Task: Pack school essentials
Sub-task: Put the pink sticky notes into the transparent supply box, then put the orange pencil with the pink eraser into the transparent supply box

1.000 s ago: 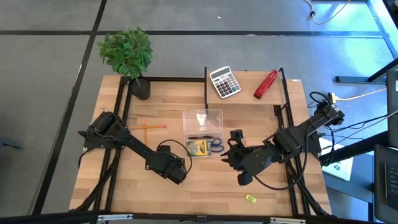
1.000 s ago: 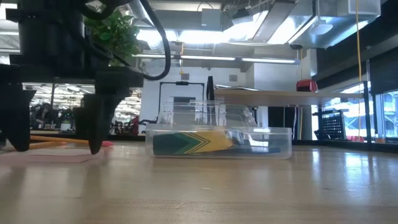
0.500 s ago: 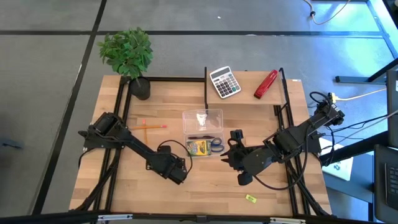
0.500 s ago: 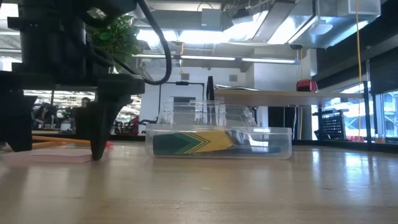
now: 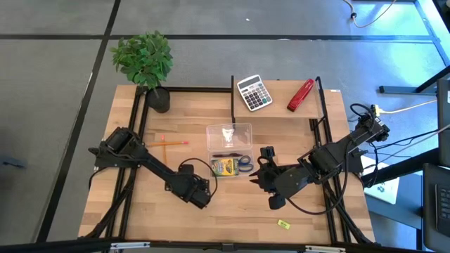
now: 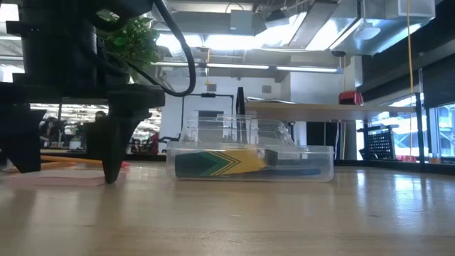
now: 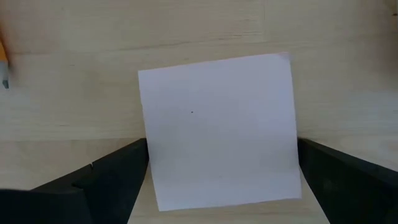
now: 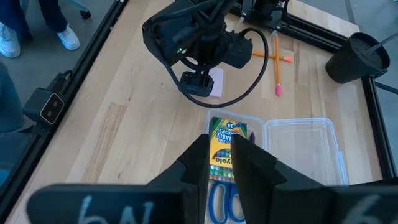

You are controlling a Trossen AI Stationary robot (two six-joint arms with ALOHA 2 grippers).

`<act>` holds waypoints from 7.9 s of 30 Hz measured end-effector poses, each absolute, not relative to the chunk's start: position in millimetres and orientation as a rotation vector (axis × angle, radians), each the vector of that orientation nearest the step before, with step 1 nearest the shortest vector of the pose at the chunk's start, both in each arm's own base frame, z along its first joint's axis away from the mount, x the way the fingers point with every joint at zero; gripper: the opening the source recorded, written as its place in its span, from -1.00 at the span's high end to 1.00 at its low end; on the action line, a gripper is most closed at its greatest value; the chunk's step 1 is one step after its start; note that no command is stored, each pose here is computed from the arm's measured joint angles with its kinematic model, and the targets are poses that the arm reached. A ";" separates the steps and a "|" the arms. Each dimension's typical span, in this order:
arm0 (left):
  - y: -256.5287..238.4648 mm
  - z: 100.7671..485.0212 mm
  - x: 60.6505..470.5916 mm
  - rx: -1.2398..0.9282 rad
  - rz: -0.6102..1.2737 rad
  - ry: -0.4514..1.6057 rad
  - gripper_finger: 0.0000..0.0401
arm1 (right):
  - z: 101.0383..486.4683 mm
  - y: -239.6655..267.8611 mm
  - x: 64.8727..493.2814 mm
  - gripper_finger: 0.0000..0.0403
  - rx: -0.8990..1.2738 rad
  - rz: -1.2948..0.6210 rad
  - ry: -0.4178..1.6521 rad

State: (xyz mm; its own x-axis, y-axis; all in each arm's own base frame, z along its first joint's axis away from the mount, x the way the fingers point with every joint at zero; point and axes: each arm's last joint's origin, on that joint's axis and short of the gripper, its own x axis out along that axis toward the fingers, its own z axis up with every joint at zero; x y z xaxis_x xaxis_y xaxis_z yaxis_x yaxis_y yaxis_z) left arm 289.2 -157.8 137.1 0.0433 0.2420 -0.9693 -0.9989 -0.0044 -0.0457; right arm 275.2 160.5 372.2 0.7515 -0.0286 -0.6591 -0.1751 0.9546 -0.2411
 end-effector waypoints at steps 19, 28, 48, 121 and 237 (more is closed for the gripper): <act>-160.2 136.7 287.4 -1.062 1.294 1.001 -1.00 | 372.2 160.5 275.2 0.66 -0.300 0.082 0.719; -159.6 136.8 286.4 -1.049 1.302 1.007 -1.00 | 372.2 160.5 275.2 0.66 -0.301 0.082 0.719; -159.9 136.7 286.0 -0.994 1.261 1.029 -0.98 | 372.2 160.6 275.2 0.66 -0.301 0.082 0.719; -101.6 205.7 322.0 -0.330 0.561 1.056 -0.58 | 372.0 160.6 275.4 0.66 -0.301 0.082 0.719; -60.9 260.6 277.4 -0.172 0.517 1.180 -0.97 | 373.3 161.0 276.0 0.66 -0.292 0.082 0.705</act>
State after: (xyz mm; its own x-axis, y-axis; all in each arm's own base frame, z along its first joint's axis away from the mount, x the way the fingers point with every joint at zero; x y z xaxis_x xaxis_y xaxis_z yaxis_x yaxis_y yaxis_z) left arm 277.4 -60.9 260.6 0.2804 0.2953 -0.9133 -0.4711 0.8714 0.1371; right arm 276.0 161.0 373.3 0.7602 -0.0232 -0.6492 -0.1725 0.9563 -0.2361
